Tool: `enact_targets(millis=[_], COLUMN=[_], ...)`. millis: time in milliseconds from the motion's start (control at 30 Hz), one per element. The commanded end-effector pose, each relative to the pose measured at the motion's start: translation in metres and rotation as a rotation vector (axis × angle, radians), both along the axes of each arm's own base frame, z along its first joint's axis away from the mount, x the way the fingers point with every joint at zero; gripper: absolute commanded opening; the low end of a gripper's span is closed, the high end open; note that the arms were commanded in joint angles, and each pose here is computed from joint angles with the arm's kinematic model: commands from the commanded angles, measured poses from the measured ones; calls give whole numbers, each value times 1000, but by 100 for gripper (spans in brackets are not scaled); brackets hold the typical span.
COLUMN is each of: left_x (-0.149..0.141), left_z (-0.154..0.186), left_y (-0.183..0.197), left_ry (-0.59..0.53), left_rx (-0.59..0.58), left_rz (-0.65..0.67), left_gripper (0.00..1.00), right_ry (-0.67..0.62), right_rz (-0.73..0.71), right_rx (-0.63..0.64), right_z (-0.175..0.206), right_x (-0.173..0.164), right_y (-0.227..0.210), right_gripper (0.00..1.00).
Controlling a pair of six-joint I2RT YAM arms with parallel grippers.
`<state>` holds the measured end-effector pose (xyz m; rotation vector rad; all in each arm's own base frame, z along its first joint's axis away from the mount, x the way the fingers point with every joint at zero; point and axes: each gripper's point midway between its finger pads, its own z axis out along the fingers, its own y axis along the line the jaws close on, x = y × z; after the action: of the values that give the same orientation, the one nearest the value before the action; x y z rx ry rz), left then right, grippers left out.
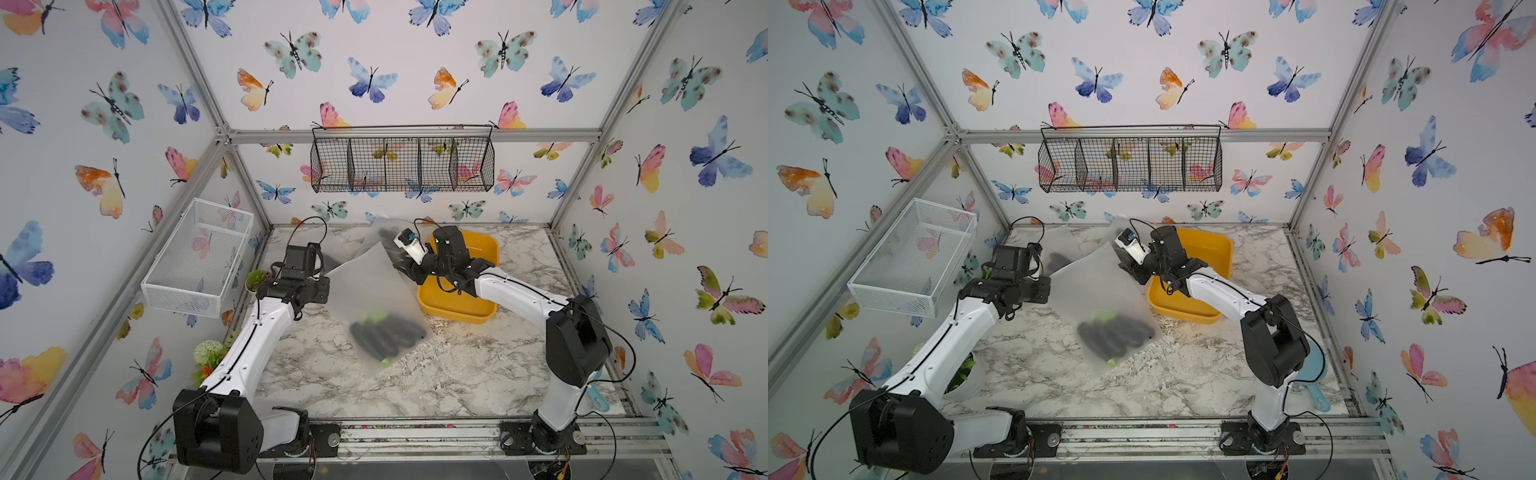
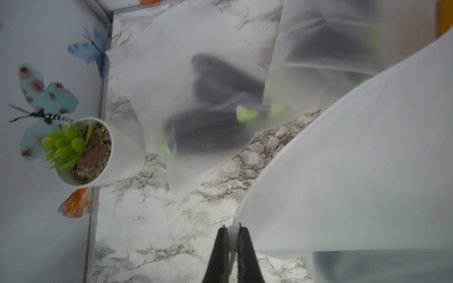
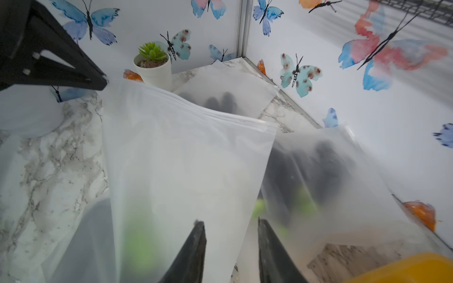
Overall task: Place the eggplant in a zip-top bag and seal the zipper
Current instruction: Place the zipper food storage bag at the center of the board, then adjust the zipper food storage bag at the center of the board.
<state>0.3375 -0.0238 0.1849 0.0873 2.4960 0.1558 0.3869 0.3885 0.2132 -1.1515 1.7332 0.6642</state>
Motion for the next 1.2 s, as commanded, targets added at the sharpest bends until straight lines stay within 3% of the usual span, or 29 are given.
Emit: enact_targets(millis=[0,133,200,300,400,500,633,733,900,1000,1167], left_x=[-21,-23,-21,-7,8,15,2,-8,-6,1,25], left_z=[-20,-53,-62,-41,6,25,4,-24,-47,-46,-41], left_y=[34,38,47,51,36,-20,-85,-106,-90,-77,-46], left_ry=[94,191,224,132,-29,-117,-115,-71,-118,-141,-200], left_rx=[110,143,203,217,166,-26,-143,-257,-284,-284,-395], left_rz=[151,173,209,238,223,55,-97,-113,16,65,175], left_gripper=[0,3,37,47,47,46,46,46,46,47,46], right_ry=[-3,-11,-18,40,157,274,299,337,364,384,443], right_rz=[29,-27,-74,-133,-187,-208,-142,-126,-121,-101,-67], right_rx=[66,17,-8,-49,-81,-100,-153,-207,-160,-178,-237], right_z=[18,11,6,-12,-46,-81,-106,-125,-135,-144,-172], right_x=[-1,4,4,-2,-17,-41,-85,-104,-111,-115,-138], right_y=[15,5,-6,-21,-37,-51,-43,-32,-13,-2,-3], right_gripper=[42,47,48,48,47,47,47,47,47,47,45])
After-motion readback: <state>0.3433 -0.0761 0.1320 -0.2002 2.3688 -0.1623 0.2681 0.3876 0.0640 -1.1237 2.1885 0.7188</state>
